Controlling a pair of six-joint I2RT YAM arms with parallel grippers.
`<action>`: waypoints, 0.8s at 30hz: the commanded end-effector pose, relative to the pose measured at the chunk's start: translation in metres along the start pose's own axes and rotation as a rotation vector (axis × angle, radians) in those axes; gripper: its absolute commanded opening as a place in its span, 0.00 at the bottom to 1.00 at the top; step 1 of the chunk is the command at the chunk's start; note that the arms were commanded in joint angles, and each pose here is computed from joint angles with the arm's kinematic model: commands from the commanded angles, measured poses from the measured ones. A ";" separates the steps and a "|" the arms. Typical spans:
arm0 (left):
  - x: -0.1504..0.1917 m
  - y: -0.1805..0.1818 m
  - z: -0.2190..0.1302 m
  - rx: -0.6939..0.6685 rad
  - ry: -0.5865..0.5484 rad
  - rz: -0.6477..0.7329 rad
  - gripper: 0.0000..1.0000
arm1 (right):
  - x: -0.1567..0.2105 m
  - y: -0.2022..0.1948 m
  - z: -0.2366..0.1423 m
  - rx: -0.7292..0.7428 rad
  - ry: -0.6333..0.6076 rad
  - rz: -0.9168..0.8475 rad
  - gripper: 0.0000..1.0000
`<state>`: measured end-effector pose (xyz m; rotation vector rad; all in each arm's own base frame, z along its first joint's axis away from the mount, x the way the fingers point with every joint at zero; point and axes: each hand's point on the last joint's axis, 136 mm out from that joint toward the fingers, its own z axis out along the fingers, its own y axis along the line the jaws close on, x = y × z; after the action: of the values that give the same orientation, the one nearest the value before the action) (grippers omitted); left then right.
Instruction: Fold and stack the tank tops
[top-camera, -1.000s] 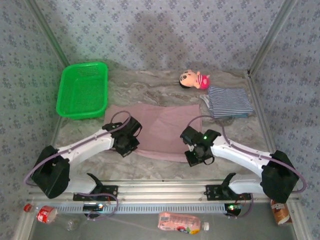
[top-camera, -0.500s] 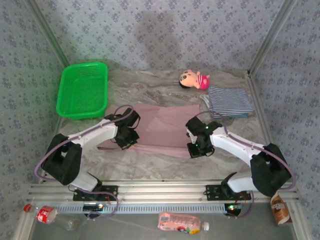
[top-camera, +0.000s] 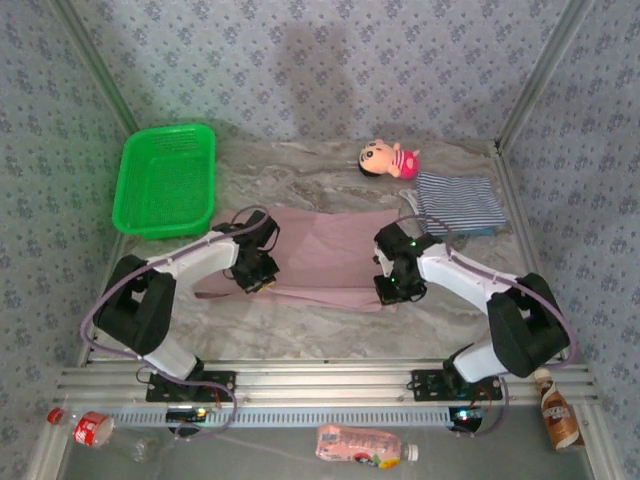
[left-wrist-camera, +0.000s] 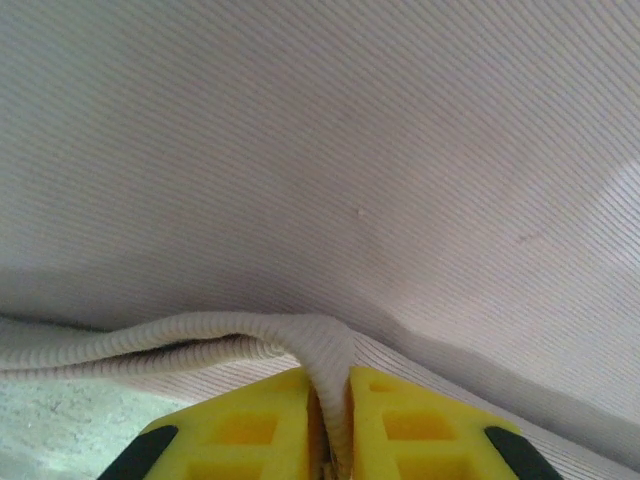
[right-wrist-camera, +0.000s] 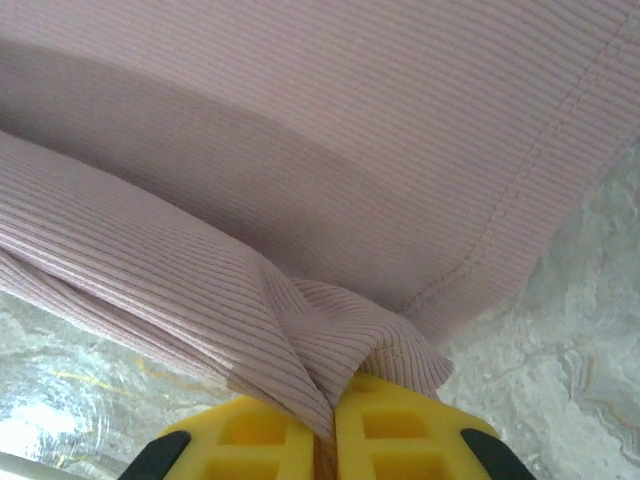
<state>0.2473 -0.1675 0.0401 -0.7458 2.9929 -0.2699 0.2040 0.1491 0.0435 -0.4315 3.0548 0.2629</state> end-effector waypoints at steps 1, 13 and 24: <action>-0.012 -0.014 -0.001 0.023 -0.011 0.026 0.18 | -0.013 -0.007 0.002 0.011 -0.016 -0.004 0.16; -0.032 -0.016 0.015 -0.040 -0.017 0.068 0.22 | -0.040 -0.042 0.008 0.113 -0.088 0.053 0.28; -0.047 -0.022 -0.009 -0.048 -0.018 0.148 0.43 | -0.053 -0.060 -0.019 0.126 -0.148 0.121 0.43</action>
<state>0.3022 -0.1701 0.0440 -0.5842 2.9904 -0.2234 0.2636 0.1073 0.0374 -0.2158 2.9751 0.1173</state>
